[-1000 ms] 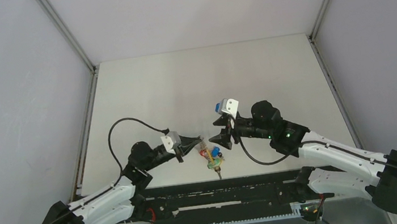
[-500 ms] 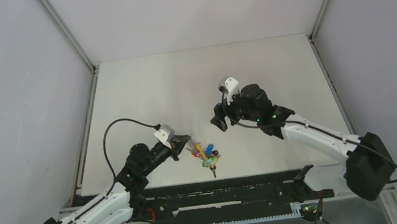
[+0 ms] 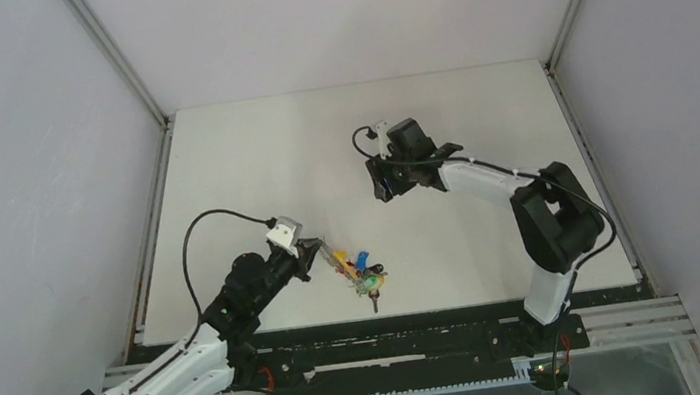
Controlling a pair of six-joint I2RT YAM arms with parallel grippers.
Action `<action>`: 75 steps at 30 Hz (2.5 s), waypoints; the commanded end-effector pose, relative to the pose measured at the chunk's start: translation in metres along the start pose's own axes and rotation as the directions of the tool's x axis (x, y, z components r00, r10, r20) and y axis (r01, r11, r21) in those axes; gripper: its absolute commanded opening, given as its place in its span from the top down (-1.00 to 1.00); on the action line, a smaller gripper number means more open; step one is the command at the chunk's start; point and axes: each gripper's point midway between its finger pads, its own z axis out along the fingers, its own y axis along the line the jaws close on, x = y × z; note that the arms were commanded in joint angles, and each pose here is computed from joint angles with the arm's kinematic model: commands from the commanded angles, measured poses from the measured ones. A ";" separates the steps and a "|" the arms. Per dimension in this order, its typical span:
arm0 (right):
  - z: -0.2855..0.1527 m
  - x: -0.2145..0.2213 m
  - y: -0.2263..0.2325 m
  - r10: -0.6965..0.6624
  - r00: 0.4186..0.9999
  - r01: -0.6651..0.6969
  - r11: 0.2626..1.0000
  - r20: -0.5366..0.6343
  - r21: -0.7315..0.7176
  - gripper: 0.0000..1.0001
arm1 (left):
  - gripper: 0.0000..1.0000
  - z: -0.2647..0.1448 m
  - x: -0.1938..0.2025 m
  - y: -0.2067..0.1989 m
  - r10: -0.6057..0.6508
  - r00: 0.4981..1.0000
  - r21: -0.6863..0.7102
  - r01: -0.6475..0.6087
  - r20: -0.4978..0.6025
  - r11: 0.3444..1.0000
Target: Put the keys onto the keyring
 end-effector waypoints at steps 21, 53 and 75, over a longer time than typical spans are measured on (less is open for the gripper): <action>0.053 -0.001 -0.020 -0.142 0.962 0.147 0.989 -0.234 0.002 0.22 | 0.99 0.001 -0.029 0.010 0.004 0.997 -0.062 0.001 0.079 0.998; 0.059 0.005 -0.018 -0.415 0.824 0.475 0.877 -0.386 0.069 0.59 | 0.99 0.001 -0.029 0.007 0.004 0.997 -0.047 -0.001 0.072 0.999; 0.006 -0.005 0.024 -0.351 0.917 0.363 0.931 -0.189 0.035 1.00 | 0.99 -0.003 -0.035 0.005 -0.008 0.995 -0.038 0.011 0.100 0.999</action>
